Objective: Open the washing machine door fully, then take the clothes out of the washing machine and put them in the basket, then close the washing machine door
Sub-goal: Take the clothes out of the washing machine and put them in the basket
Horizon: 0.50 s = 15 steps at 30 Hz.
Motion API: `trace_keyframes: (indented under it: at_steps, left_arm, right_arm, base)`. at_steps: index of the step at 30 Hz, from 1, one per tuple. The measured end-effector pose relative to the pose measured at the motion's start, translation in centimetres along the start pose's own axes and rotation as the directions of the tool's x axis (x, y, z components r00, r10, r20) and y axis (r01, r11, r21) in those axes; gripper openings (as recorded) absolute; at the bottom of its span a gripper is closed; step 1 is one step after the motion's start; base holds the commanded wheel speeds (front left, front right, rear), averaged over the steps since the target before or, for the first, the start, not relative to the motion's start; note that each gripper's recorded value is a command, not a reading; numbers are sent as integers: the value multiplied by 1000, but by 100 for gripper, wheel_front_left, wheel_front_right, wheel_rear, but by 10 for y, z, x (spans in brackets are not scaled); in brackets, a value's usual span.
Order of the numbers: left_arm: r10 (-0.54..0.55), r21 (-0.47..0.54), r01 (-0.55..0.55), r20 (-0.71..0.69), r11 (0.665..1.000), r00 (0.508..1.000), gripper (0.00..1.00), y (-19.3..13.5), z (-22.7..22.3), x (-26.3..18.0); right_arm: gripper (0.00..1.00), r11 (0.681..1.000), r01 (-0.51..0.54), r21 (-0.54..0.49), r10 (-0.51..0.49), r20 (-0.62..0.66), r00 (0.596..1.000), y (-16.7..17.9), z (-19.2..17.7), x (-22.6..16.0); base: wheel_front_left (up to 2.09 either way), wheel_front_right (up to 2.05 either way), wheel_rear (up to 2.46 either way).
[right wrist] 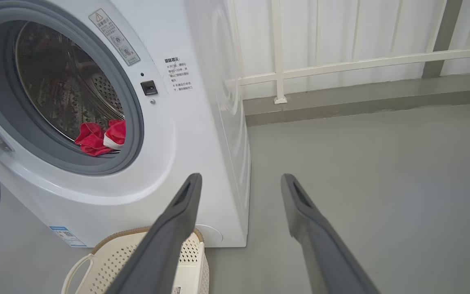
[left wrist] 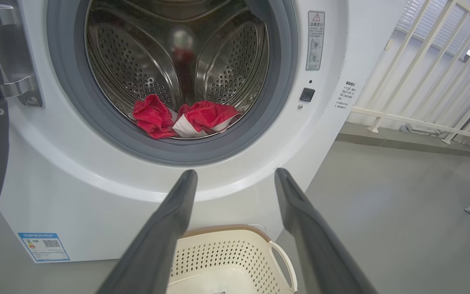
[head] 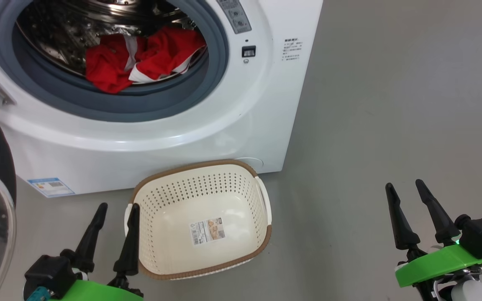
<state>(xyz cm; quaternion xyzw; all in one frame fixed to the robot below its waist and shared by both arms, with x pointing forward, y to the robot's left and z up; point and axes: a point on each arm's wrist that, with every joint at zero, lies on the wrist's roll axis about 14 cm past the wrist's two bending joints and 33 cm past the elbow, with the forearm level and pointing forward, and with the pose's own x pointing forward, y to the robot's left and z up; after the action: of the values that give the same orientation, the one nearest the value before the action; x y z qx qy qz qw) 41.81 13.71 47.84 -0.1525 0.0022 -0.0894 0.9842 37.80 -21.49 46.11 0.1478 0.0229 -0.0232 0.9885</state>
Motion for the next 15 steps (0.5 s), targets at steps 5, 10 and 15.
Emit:
trace_keyframes:
  at_steps: [5,10,15]
  left_arm:
    - [1,1,-1,1,1000,1000,100,0,1,0]
    - [0,1,0,-2,1000,1000,100,0,-1,0]
    - [29,18,-28,-43,999,999,100,10,-14,-2]
  right_arm:
    - [100,1000,-2,1,2,1,1000,1,0,0]
    - [100,1000,-2,1,2,0,1000,1,0,0]
    - [100,1000,2,1,-2,-8,1000,0,-3,0]
  base:
    - [31,-31,0]
    - [0,0,0]
    - [0,0,0]
